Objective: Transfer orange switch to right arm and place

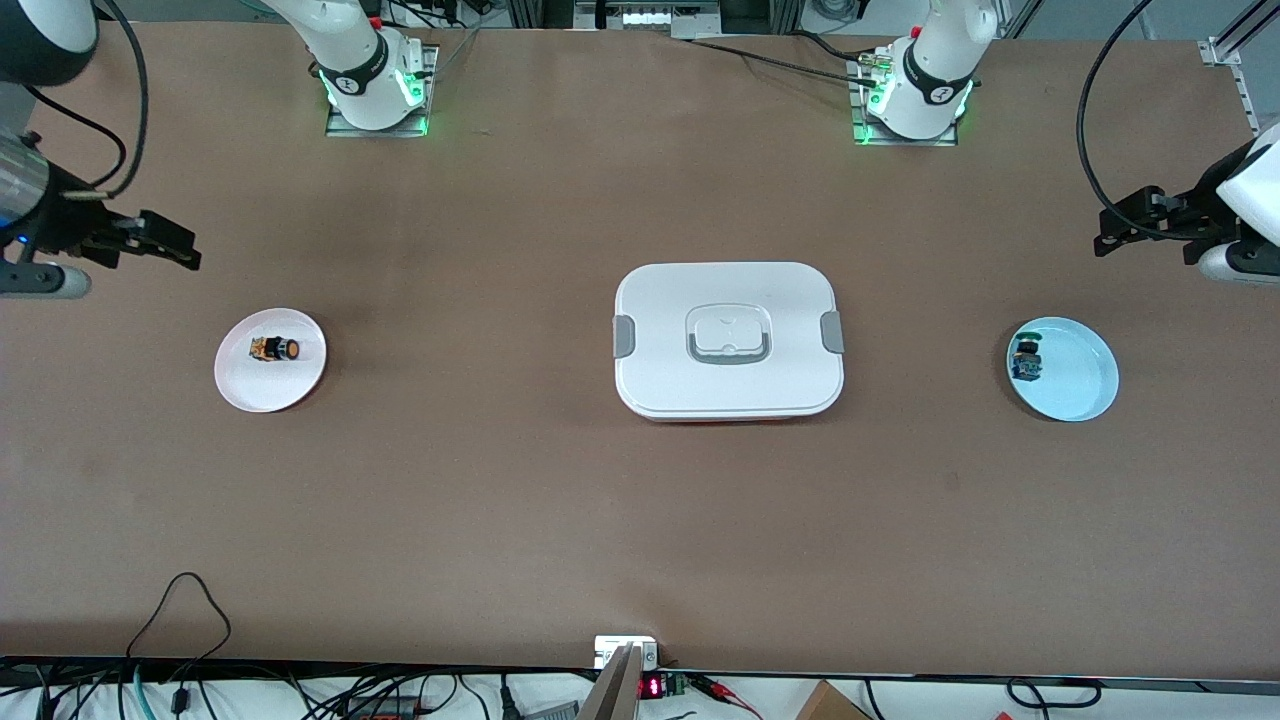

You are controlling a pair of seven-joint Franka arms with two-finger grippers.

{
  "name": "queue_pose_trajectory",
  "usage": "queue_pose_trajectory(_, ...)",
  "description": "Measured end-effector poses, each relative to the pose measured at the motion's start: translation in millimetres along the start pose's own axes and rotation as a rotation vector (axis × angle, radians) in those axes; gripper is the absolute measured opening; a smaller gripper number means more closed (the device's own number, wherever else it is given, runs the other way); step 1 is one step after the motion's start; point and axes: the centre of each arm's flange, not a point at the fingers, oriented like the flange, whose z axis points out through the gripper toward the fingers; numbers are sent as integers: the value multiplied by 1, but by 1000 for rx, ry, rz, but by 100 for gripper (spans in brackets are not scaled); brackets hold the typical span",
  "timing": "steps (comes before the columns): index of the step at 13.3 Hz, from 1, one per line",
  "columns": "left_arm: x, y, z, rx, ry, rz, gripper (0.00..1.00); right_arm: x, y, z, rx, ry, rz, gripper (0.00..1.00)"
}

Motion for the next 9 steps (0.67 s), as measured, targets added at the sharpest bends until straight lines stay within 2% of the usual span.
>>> queue_pose_trajectory(3, 0, 0, -1, 0, 2, 0, 100, -2, 1, -10, 0, 9, 1, 100)
queue_pose_trajectory(6, -1, 0, -1, 0, 2, 0, 100, -6, 1, -10, 1, -8, 1, 100)
queue_pose_trajectory(9, -1, 0, -2, 1, 4, 0, 100, -12, -4, -9, 2, 5, -10, 100)
